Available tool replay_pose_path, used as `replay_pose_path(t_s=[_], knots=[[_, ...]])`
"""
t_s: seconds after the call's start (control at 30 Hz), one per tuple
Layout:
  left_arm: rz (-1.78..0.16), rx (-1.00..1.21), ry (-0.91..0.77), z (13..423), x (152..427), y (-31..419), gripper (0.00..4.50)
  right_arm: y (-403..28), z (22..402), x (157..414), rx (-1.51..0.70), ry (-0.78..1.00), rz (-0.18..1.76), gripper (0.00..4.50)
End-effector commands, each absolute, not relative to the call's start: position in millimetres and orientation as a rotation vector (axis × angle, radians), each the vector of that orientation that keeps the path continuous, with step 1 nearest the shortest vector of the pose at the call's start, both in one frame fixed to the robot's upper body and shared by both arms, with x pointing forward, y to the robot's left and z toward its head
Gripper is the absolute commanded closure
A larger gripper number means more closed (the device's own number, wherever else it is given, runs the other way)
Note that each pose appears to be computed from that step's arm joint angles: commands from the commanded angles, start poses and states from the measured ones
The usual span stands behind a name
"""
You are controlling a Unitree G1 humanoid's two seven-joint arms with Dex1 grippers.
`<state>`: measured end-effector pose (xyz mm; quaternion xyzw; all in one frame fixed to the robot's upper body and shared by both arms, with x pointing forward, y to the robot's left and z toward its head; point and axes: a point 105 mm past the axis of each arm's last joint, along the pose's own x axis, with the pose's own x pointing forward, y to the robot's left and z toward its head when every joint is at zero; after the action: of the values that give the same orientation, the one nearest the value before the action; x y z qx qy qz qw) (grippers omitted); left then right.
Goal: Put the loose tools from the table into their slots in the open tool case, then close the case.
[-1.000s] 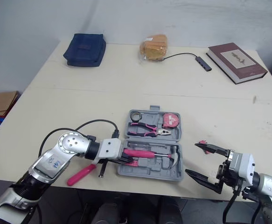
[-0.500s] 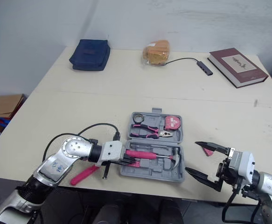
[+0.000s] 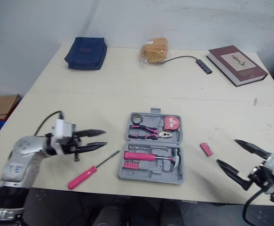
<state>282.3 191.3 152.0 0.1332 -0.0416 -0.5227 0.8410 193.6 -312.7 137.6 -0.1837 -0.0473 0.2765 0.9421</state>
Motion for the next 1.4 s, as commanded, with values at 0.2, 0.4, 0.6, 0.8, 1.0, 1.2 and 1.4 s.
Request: replay_pose_path(t_s=[0.2, 0.4, 0.6, 0.8, 1.0, 1.2, 1.4], knots=[[-0.492, 0.279, -0.002, 144, 264, 341, 0.02, -407, 126, 143, -0.412, -0.042, 0.073, 0.00], [-0.368, 0.282, 0.090, 126, 234, 378, 0.02, -435, 110, 107, -0.388, 0.030, -0.094, 0.00], [-0.272, 0.269, 0.078, 126, 227, 395, 0.02, -447, 102, 87, -0.376, 0.054, -0.195, 0.00], [-0.371, 0.264, 0.024, 134, 242, 366, 0.02, -427, 109, 117, -0.361, -0.014, -0.106, 0.00], [-0.569, 0.278, -0.042, 153, 259, 315, 0.02, -384, 128, 161, -0.352, -0.087, 0.038, 0.00], [-0.887, 0.231, -0.042, 164, 256, 246, 0.02, -321, 136, 195, -0.254, -0.068, 0.217, 0.00], [-1.283, 0.223, -0.015, 172, 233, 174, 0.02, -267, 117, 218, -0.135, 0.127, 0.388, 0.00]])
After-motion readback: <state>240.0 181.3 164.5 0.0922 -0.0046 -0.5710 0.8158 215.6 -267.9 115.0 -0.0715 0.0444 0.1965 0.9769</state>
